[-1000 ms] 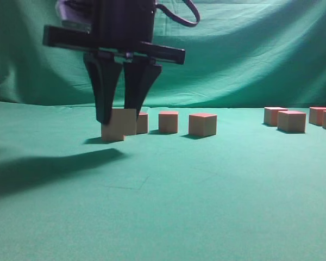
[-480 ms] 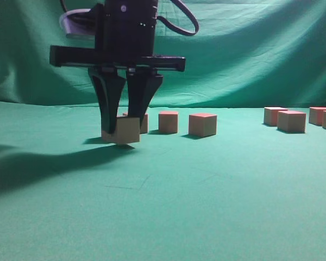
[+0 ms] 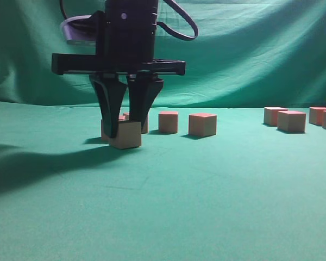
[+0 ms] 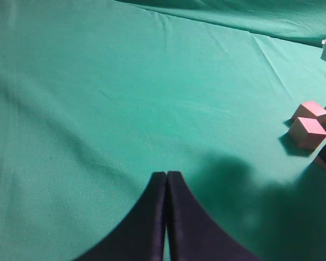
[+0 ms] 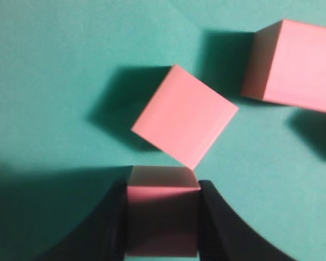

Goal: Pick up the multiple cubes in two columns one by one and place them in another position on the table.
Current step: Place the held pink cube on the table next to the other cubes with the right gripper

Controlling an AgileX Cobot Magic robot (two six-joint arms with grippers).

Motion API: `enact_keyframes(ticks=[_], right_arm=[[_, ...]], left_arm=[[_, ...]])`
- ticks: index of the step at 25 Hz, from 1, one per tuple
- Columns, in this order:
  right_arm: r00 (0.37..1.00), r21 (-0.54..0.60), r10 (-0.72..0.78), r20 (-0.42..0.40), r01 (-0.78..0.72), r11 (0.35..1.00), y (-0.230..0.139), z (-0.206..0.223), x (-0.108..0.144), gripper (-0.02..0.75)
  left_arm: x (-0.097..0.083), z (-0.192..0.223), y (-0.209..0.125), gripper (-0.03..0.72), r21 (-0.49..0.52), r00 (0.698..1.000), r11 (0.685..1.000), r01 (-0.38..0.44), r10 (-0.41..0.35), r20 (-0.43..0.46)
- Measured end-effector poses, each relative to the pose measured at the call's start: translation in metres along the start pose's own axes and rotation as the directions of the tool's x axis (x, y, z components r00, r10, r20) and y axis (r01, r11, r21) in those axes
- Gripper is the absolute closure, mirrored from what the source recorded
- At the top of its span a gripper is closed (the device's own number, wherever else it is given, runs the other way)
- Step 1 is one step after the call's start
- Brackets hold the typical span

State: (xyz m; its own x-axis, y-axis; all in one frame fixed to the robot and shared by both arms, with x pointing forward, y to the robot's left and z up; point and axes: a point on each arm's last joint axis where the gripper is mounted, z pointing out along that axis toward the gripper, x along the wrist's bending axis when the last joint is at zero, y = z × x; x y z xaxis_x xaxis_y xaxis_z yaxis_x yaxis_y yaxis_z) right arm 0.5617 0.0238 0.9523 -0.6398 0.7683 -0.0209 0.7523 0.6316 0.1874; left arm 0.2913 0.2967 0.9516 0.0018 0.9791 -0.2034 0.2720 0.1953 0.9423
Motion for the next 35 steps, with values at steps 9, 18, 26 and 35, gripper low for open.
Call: enact_keyframes(ticks=[9, 18, 26, 35], right_arm=[[1.000, -0.003, -0.001, 0.001, 0.001, 1.000, 0.000, 0.001, 0.000, 0.423], [1.000, 0.009, 0.001, 0.004, -0.001, 1.000, 0.005, -0.012, 0.000, 0.101], [0.999, -0.140, -0.041, 0.029, 0.045, 0.989, 0.030, -0.085, -0.004, 0.076], [0.984, -0.407, 0.126, 0.128, -0.064, 0.911, -0.004, -0.220, -0.062, 0.076]], left_arm=[[0.000, 0.000, 0.000, 0.688, 0.000, 1.000, 1.000, 0.000, 0.000, 0.000], [0.000, 0.000, 0.000, 0.688, 0.000, 1.000, 1.000, 0.000, 0.000, 0.000], [0.000, 0.000, 0.000, 0.688, 0.000, 1.000, 1.000, 0.000, 0.000, 0.000], [0.000, 0.000, 0.000, 0.688, 0.000, 1.000, 1.000, 0.000, 0.000, 0.000]])
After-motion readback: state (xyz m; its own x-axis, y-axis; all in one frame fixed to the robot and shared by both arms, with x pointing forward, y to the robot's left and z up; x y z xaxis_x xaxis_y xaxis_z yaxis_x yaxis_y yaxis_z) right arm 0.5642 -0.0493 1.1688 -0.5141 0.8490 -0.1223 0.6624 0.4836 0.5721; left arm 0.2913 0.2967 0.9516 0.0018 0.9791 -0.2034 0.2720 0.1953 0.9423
